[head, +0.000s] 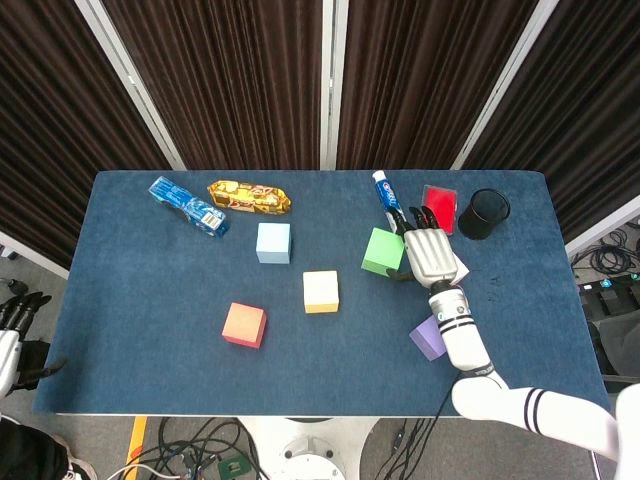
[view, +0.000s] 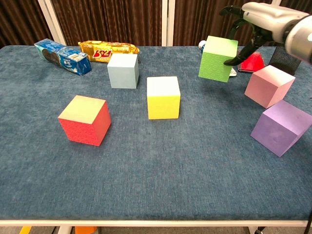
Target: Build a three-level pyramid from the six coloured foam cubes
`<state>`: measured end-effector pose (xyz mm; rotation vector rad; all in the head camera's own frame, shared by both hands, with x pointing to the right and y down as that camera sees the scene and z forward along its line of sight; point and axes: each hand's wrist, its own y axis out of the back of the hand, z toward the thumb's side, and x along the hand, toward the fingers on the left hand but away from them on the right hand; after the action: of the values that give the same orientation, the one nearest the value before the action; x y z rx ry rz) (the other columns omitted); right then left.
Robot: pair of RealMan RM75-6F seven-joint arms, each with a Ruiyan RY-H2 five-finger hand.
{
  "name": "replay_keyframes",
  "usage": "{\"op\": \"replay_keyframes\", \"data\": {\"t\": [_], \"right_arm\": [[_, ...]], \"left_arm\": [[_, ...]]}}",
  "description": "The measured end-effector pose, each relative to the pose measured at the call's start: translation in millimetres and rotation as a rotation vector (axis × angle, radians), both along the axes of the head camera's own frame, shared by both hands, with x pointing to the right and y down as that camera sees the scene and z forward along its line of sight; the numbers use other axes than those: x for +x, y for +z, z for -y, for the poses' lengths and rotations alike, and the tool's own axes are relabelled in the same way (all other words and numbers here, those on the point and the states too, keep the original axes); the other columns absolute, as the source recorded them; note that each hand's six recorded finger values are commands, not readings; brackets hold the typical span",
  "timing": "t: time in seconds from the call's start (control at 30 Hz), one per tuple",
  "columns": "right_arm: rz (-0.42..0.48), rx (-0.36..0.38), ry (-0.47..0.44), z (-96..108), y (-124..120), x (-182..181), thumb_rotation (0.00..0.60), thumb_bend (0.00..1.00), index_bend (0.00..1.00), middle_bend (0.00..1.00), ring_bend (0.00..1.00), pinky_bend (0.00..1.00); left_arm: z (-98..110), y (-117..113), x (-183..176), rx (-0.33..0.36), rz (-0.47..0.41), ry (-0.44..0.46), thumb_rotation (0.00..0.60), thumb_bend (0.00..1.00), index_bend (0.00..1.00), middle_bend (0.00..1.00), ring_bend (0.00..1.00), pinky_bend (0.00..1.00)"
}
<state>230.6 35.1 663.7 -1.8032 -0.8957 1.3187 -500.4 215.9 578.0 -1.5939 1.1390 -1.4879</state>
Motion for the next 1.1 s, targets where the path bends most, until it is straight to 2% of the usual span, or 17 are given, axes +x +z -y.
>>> {"op": "replay_keyframes", "data": {"t": [0.33,0.43,0.57,0.83,1.1], "right_arm": [[0.12,-0.13,-0.174,-12,12,19,0.6,0.31,0.0,0.44,0.03,0.0],[0.117,-0.148,-0.236,-12,18,19,0.6,0.31,0.0,0.44,0.03,0.0],[0.086,-0.131,-0.326,-10,25,11,0.6,0.31,0.0,0.43,0.03,0.0],[0.129,-0.127,-0.38,-14,29,-13,0.6,0.29,0.0,0.43,0.03,0.0],[0.145,-0.125,-0.392,-20,37,-26,0.6,0.29,0.0,0.43,0.03,0.0]], "left_arm": [[14,4,7,0.003,0.003,0.017,0.6,0.0,0.15,0.12,0.05,0.13],[14,2,6,0.0,0.009,0.018,0.6,0.0,0.15,0.12,0.05,0.13],[13,-2,4,0.002,0.013,0.01,0.6,0.0,0.15,0.12,0.05,0.13],[13,0,4,-0.009,0.011,0.008,0.6,0.0,0.15,0.12,0.05,0.13],[11,1,4,-0.012,0.011,0.015,0.6,0.0,0.15,0.12,0.05,0.13]]}}
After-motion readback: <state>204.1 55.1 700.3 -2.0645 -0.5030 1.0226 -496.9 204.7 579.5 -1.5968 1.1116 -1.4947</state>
